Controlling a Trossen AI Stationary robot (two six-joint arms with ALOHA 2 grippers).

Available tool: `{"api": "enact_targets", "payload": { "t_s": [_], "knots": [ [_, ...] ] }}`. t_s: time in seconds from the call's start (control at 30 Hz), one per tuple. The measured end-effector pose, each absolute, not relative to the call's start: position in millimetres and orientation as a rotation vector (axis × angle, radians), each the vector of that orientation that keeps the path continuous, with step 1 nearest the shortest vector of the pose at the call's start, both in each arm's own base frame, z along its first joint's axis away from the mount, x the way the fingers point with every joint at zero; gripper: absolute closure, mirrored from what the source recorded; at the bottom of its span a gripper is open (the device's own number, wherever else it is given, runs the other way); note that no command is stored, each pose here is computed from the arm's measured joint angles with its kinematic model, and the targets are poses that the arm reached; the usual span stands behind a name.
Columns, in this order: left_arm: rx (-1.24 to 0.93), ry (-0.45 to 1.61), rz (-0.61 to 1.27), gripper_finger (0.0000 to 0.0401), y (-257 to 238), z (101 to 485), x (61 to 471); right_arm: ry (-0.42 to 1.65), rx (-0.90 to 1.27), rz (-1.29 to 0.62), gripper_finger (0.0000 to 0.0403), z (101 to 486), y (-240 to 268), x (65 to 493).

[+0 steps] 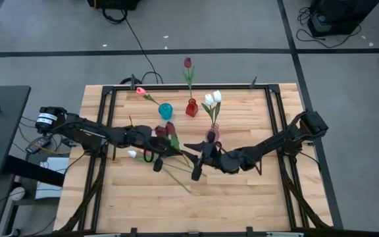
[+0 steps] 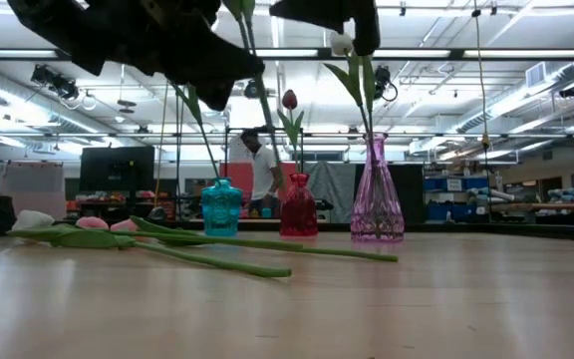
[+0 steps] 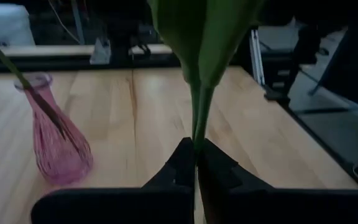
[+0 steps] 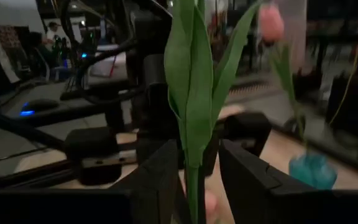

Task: Sort flowers into vase by color
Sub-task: Put the left red flower into the red vase

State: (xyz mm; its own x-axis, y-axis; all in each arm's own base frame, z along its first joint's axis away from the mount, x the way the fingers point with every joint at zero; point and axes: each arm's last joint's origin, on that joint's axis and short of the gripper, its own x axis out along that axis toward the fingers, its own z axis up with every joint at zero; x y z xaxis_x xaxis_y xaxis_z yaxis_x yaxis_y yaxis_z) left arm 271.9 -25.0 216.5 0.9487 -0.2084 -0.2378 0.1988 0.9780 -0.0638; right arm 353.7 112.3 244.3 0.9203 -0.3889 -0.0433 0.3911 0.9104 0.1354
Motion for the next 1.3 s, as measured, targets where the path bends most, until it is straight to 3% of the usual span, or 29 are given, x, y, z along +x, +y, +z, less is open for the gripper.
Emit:
{"api": "enact_targets", "payload": {
  "t_s": [0.3,1.03,1.3],
  "knots": [
    [-0.043,0.308,-0.213,0.0393,-25,210,271,0.144,0.256,-0.368,0.0277,223,92,362],
    [-0.045,0.345,-0.209,0.0393,-25,207,270,0.252,0.3,-0.261,0.0282,237,80,352],
    [-0.042,0.258,-0.208,0.0393,-25,215,272,0.235,0.311,-0.245,0.0282,236,79,356]
  ]
}}
